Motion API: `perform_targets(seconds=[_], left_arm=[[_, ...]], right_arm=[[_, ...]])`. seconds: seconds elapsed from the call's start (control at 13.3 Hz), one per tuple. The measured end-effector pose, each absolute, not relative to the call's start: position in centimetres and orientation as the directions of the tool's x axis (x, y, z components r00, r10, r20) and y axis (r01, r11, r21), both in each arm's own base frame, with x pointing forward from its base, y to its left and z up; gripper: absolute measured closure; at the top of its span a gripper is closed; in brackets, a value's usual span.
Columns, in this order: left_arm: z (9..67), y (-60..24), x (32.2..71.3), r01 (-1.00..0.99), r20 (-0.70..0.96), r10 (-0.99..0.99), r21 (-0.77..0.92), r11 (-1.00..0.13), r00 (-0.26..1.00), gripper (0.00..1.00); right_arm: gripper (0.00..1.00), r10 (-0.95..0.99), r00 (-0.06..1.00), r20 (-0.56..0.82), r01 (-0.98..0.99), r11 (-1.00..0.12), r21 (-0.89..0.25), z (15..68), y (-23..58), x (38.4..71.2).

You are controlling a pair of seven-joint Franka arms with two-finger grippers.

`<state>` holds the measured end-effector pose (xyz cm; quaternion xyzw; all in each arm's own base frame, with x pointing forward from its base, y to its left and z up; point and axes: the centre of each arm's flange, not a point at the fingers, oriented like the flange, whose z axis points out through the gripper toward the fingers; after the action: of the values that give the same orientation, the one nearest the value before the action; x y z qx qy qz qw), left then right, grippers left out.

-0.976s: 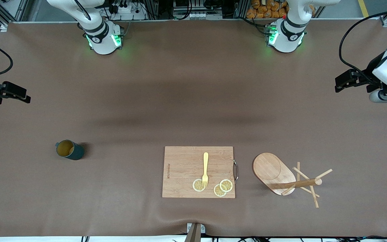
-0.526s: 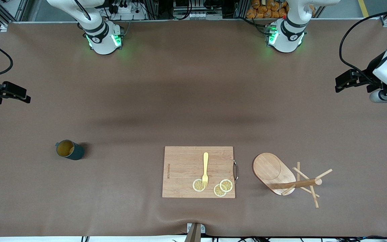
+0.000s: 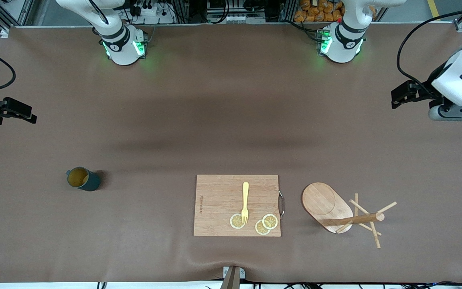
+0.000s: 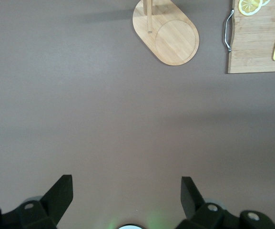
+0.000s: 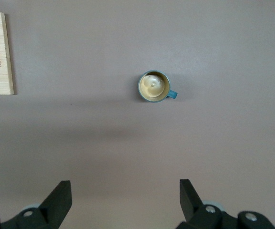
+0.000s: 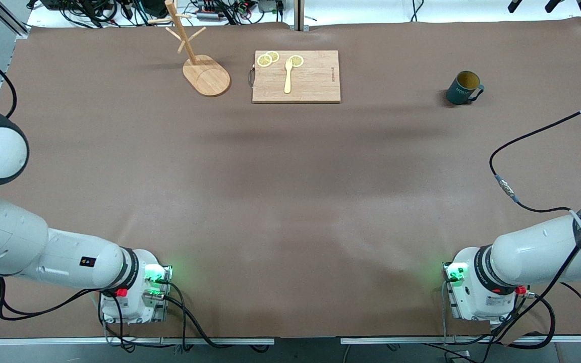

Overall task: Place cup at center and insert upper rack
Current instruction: 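Reach the right gripper toward the teal mug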

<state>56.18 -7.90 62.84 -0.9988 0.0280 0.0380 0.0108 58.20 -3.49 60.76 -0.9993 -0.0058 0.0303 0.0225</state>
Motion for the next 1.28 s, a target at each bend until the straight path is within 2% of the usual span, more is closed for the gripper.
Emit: perform_targets(seconds=[0.3, 0.75, 1.28], left_arm=[[62.8, -7.3, 56.2, -0.047, -0.080, -0.045, -0.020, -0.999, 0.996, 0.00], [62.7, -6.9, 56.3, -0.039, -0.081, -0.038, -0.021, -0.999, 0.996, 0.00], [62.4, -4.8, 56.8, 0.003, -0.078, 0.003, -0.010, -1.000, 0.997, 0.00]], right_arm=[[0.00, 0.025, 0.997, -0.072, 0.022, -0.999, -0.046, 60.1, -2.8, 58.5], [0.00, 0.053, 0.989, -0.137, 0.048, -0.998, -0.046, 56.4, -0.9, 60.0], [0.00, 0.046, 0.977, -0.208, 0.039, -0.999, -0.038, 49.1, -1.1, 63.0]])
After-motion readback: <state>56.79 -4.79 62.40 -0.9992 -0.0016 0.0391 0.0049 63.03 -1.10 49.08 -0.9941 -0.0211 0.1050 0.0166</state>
